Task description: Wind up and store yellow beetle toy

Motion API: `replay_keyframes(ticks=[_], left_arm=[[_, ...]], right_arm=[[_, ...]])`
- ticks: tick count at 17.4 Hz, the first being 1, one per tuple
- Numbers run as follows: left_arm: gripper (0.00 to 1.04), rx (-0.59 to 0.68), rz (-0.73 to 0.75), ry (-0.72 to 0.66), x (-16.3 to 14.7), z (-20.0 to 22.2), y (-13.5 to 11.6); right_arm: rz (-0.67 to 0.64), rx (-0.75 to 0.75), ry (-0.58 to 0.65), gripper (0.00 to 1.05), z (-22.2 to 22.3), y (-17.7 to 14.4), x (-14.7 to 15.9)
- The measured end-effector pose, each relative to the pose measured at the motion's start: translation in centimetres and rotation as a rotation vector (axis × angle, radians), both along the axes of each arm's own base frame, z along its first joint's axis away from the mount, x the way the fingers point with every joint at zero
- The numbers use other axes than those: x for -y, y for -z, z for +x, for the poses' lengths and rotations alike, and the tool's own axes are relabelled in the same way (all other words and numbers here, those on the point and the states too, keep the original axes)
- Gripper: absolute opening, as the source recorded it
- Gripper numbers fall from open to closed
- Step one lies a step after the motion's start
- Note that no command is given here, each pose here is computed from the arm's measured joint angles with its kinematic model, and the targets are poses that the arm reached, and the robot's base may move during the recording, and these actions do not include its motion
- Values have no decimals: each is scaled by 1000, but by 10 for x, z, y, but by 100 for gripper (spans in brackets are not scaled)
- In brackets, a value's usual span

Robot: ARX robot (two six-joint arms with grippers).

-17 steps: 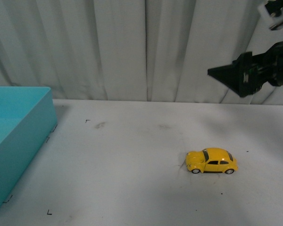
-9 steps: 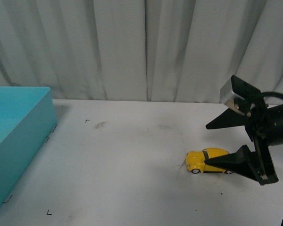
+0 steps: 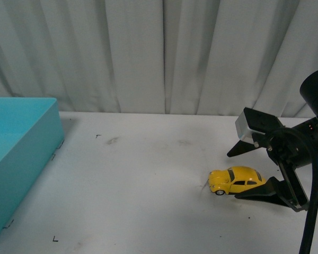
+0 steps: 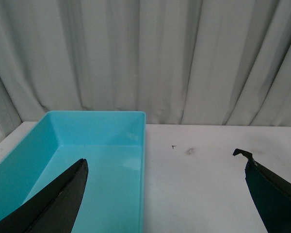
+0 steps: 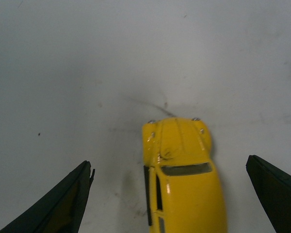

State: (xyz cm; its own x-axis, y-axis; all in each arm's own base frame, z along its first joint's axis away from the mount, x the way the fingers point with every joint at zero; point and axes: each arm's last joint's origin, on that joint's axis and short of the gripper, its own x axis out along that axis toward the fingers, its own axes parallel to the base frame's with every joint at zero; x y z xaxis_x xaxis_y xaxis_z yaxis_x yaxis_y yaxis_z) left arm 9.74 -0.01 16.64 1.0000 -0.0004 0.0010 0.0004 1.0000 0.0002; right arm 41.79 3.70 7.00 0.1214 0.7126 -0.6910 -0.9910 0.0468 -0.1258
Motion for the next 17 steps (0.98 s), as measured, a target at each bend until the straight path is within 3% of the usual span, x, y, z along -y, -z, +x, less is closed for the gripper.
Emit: replay_keyframes(ticks=[4, 12, 17], left_arm=[[98, 0, 0, 0, 0, 0, 0], [98, 0, 0, 0, 0, 0, 0], [98, 0, 0, 0, 0, 0, 0]], right_arm=[[-95, -37, -47, 98, 9, 6, -1], [-190, -71, -11, 96, 14, 7, -2], [-174, -47, -35, 51, 19, 10, -10]])
